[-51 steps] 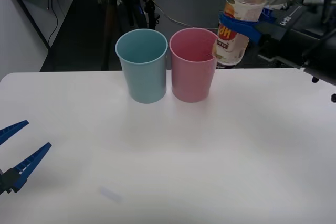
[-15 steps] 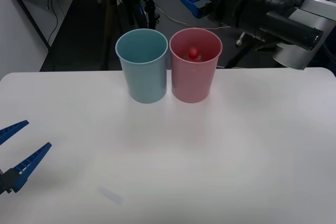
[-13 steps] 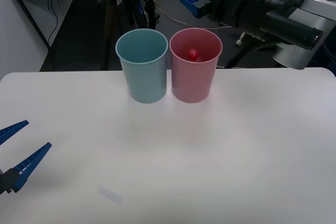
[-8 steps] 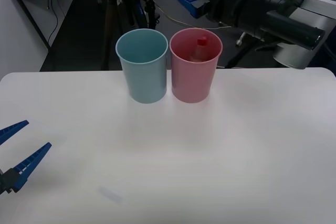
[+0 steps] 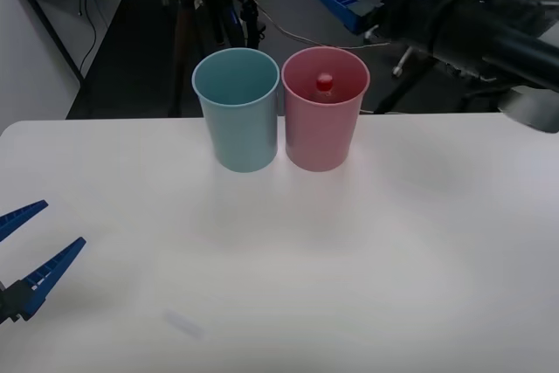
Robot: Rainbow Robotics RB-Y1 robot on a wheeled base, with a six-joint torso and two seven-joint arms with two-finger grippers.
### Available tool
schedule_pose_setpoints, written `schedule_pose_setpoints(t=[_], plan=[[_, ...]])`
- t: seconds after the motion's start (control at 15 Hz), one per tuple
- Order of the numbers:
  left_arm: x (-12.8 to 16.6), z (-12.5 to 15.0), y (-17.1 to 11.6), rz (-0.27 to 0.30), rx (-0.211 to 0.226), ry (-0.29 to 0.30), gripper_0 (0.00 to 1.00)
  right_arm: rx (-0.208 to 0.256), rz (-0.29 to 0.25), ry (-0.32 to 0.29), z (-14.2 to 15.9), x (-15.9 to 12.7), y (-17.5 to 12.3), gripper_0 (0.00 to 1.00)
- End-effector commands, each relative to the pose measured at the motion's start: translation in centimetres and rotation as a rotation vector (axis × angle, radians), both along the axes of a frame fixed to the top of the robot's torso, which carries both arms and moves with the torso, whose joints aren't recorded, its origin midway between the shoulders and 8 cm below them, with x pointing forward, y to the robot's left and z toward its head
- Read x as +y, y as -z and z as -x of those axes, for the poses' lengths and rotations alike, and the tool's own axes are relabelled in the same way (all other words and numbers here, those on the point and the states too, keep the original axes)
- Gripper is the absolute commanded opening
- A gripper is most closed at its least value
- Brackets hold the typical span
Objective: Grasp the object on the table and drop it into the matching bin: aluminum can to the light blue bin, PET bottle to the pink bin.
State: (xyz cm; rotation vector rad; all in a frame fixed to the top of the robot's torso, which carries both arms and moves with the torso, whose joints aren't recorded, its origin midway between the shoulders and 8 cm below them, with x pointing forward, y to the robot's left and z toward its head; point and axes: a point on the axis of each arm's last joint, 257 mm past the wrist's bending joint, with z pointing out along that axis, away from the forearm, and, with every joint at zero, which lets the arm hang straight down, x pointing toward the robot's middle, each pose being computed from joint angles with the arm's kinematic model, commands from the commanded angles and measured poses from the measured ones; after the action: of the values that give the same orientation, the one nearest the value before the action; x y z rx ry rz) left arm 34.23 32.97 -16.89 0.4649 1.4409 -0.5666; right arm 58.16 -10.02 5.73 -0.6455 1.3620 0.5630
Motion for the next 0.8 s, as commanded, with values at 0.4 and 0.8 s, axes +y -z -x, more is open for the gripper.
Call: schedule_pose_setpoints(t=[0.4, 0.8], plan=[[0.0, 0.0, 0.0, 0.000, 0.000, 0.000, 1.00, -0.043, -0.019, 0.008, 6.0, -4.7, -0.3, 1.00], [0.0, 0.0, 0.0, 0.000, 0.000, 0.000, 1.00, -0.073, -0.029, 0.037, 9.6, -7.4, 0.1, 1.00]])
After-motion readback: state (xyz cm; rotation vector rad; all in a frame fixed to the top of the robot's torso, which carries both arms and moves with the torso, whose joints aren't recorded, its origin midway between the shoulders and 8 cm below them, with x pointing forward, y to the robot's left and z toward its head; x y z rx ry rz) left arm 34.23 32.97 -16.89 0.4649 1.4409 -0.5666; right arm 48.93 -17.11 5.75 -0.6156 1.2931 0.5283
